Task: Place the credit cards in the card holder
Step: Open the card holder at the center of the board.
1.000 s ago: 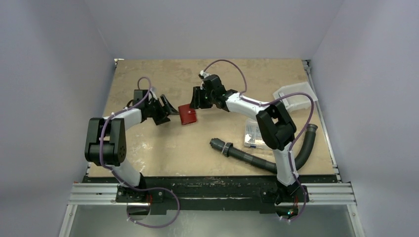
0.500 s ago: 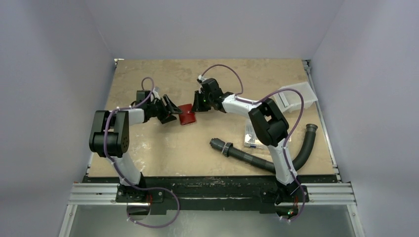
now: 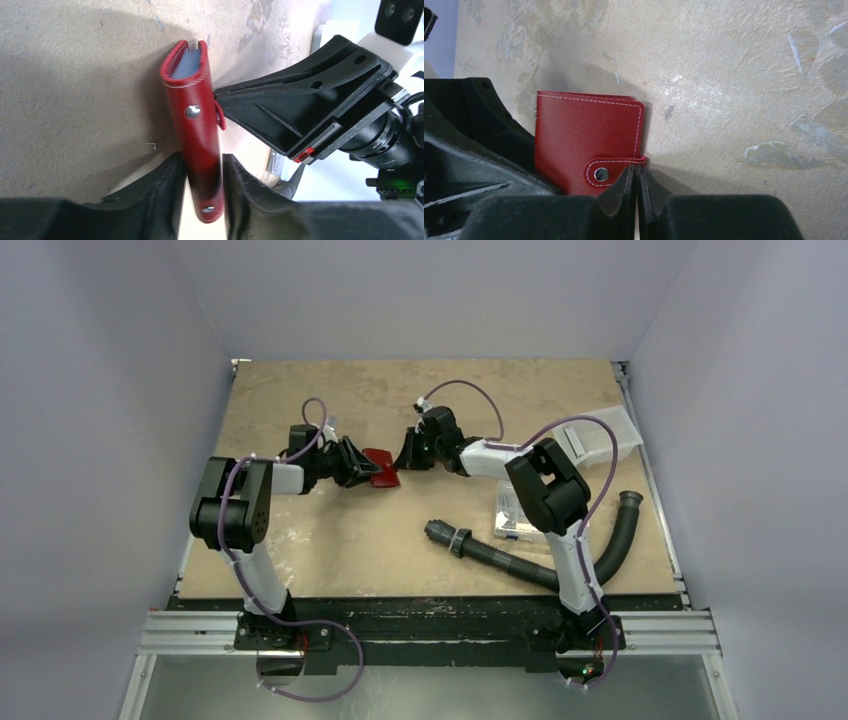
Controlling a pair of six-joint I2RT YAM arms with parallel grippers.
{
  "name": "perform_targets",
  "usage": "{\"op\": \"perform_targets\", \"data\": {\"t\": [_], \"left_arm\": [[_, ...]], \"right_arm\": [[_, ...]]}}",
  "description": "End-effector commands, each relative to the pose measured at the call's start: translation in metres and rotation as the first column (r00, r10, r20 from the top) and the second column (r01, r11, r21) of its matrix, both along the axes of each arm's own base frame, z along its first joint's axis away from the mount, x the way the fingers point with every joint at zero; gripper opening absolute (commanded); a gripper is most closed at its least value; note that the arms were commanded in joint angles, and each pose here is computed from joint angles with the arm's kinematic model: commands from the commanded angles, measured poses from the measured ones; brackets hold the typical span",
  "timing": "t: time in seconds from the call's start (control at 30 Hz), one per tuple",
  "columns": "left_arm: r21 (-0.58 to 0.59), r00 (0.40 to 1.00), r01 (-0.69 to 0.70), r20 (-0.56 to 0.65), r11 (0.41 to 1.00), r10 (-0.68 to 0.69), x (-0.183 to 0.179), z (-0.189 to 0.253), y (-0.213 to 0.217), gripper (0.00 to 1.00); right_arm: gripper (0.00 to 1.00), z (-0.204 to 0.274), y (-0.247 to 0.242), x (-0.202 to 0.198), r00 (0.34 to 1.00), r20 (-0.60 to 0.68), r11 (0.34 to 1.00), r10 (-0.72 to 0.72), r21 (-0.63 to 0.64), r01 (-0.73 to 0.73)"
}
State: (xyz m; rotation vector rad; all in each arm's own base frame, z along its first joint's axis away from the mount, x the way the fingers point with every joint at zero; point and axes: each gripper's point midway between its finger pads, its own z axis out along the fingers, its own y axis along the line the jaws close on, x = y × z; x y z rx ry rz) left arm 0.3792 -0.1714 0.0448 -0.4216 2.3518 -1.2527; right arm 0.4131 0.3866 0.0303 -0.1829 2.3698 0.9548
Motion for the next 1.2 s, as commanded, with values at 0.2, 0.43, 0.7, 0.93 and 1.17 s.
{"op": "perform_targets", "data": {"t": [0.2,0.43,0.7,0.93,1.17], "left_arm": [[0.129,0.995,-0.004,0.098,0.992,-0.009,0.012,0.016,0.007,0.0],[0.179,0.994,0.01,0.107,0.984,-0.03,0.01,0.017,0.003,0.0],[0.185,0.993,0.023,0.11,0.982,-0.044,0.007,0.018,-0.002,0.0],[0.192,0.993,0.021,0.111,0.981,-0.043,0.008,0.019,-0.001,0.0],[0.215,0.994,0.014,0.1,0.977,-0.036,0.007,0.016,0.002,0.0]], "right_arm": [[0.56,0.036,-0.029,0.005,0.986,0.152,0.97,-0.065,-0.224,0.099],[0.64,0.048,0.001,0.0,0.979,0.201,0.968,-0.019,-0.242,0.068],[0.48,0.041,0.013,0.01,0.98,0.191,0.97,-0.063,-0.219,0.105],[0.45,0.028,0.006,0.005,0.982,0.175,0.962,-0.073,-0.246,0.115],[0.05,0.016,-0.02,0.004,0.975,0.17,0.922,-0.146,-0.334,0.197]]}}
